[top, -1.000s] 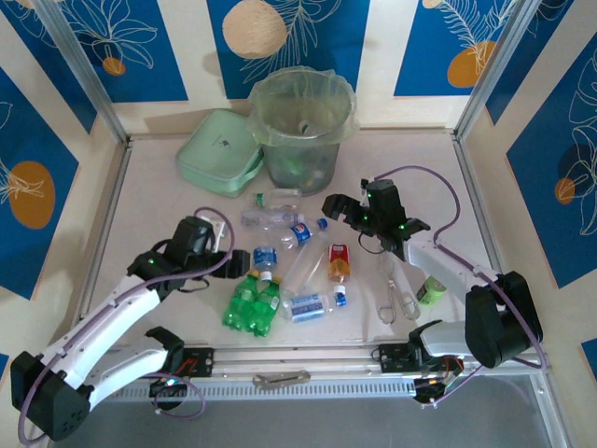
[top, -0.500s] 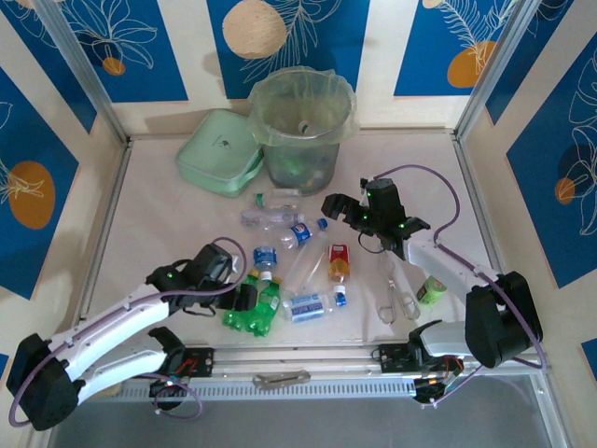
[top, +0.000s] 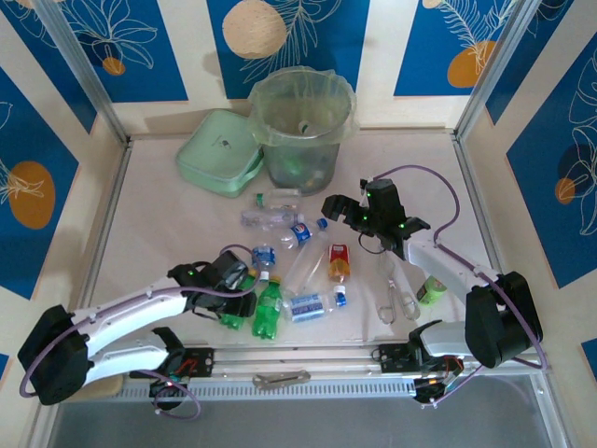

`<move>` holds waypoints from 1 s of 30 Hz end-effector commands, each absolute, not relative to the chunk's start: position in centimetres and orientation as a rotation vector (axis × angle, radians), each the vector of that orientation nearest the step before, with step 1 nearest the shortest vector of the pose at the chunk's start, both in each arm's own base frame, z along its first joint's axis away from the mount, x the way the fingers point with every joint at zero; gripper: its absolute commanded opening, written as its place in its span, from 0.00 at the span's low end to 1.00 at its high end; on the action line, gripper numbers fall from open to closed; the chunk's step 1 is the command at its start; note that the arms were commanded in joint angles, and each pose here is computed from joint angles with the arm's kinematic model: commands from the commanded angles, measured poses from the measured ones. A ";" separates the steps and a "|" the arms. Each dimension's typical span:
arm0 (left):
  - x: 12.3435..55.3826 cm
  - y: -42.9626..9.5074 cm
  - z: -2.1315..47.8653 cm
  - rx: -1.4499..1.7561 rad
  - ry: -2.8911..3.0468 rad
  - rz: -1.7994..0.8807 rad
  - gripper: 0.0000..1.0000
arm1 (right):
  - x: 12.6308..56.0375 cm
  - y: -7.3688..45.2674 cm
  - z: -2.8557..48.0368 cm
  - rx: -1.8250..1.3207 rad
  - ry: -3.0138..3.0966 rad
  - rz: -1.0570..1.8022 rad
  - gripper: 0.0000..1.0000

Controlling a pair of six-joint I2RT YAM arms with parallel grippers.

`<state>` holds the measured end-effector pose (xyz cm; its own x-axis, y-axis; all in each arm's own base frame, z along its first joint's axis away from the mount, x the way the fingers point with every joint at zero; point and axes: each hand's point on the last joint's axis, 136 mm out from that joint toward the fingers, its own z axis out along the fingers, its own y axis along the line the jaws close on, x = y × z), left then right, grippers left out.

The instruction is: Put the plastic bottles in the bin

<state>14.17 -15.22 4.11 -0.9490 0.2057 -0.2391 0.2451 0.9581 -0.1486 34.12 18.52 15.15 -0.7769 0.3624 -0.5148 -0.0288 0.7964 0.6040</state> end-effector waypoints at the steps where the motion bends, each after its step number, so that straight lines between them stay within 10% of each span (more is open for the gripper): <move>1: 14.5 -14.6 3.7 0.319 2.878 -0.175 0.79 | 33.9 18.8 15.9 0.227 2.333 0.816 0.99; 30: 15.1 -14.7 3.4 0.302 2.839 -0.141 0.40 | 33.8 18.6 15.8 0.234 2.334 0.808 0.99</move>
<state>15.37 -15.50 3.32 -0.9399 0.1980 -0.2782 0.2318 0.9682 -0.0940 34.09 18.51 15.22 -0.7760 0.3629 -0.5159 -0.0294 0.7962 0.6043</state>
